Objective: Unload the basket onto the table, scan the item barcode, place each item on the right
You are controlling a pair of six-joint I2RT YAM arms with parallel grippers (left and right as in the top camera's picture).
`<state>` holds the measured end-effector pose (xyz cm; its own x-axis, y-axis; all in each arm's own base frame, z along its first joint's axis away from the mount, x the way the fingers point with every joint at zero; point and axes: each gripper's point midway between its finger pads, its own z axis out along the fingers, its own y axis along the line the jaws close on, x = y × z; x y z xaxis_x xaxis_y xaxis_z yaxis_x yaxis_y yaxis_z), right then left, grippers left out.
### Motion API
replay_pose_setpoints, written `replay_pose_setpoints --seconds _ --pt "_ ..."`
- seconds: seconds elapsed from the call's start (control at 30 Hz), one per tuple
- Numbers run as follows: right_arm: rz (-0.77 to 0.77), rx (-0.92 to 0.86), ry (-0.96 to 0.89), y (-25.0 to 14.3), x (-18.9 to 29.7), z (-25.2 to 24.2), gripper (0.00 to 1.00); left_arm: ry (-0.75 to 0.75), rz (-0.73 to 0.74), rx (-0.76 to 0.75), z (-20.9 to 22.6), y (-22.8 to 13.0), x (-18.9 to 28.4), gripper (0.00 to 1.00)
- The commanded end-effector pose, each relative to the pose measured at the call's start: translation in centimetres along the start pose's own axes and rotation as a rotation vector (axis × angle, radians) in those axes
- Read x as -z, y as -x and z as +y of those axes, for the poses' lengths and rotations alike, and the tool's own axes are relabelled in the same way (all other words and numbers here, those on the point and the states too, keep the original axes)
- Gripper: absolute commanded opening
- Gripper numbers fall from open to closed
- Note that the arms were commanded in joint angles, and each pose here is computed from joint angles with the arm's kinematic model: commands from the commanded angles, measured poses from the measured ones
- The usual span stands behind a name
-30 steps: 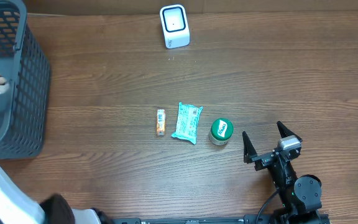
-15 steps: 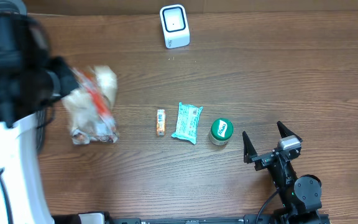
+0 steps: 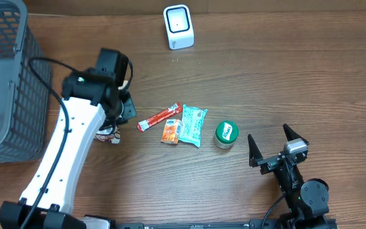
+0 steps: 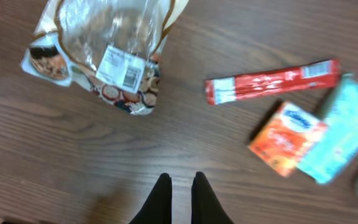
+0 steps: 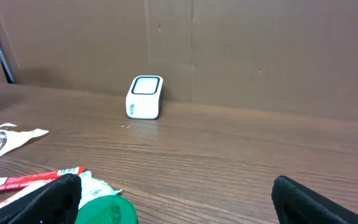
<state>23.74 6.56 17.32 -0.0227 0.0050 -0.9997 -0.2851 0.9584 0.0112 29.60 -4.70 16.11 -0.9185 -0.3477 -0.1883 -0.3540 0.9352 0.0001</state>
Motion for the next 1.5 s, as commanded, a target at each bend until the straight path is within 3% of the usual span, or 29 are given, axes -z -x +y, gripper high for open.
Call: replay_pose_setpoints --seconds 0.0,0.07,0.13,0.27,0.47,0.7,1.03,1.2,1.47 --pt "0.002 0.004 0.001 -0.3 0.0 0.0 1.00 0.069 -0.005 0.024 1.4 -0.6 -2.2 0.13" --pt "0.002 0.004 0.001 -0.3 0.0 0.0 1.00 0.091 -0.014 0.022 1.7 -0.7 -3.4 0.49" --pt "0.002 0.004 0.001 -0.3 0.0 0.0 1.00 0.106 -0.031 0.023 2.0 -0.7 -4.8 0.75" --pt "0.002 0.004 0.001 -0.3 0.0 0.0 1.00 0.143 -0.079 0.025 2.7 -0.3 -6.3 1.00" --pt "0.002 0.004 0.001 -0.3 0.0 0.0 1.00 0.214 -0.169 0.009 4.0 1.3 -6.7 1.00" --pt "0.002 0.004 0.001 -0.3 0.0 0.0 1.00 0.202 -0.200 0.118 6.2 3.5 -7.0 1.00" --pt "0.002 0.004 0.001 -0.3 0.0 0.0 1.00 0.236 -0.048 0.173 8.3 2.5 -11.2 1.00" --pt "0.002 0.004 0.001 -0.3 0.0 0.0 1.00 0.108 0.119 0.065 5.7 0.2 -13.9 1.00" --pt "0.002 0.004 0.001 -0.3 0.0 0.0 1.00 0.083 0.273 -0.042 5.1 -2.9 -14.9 0.87"
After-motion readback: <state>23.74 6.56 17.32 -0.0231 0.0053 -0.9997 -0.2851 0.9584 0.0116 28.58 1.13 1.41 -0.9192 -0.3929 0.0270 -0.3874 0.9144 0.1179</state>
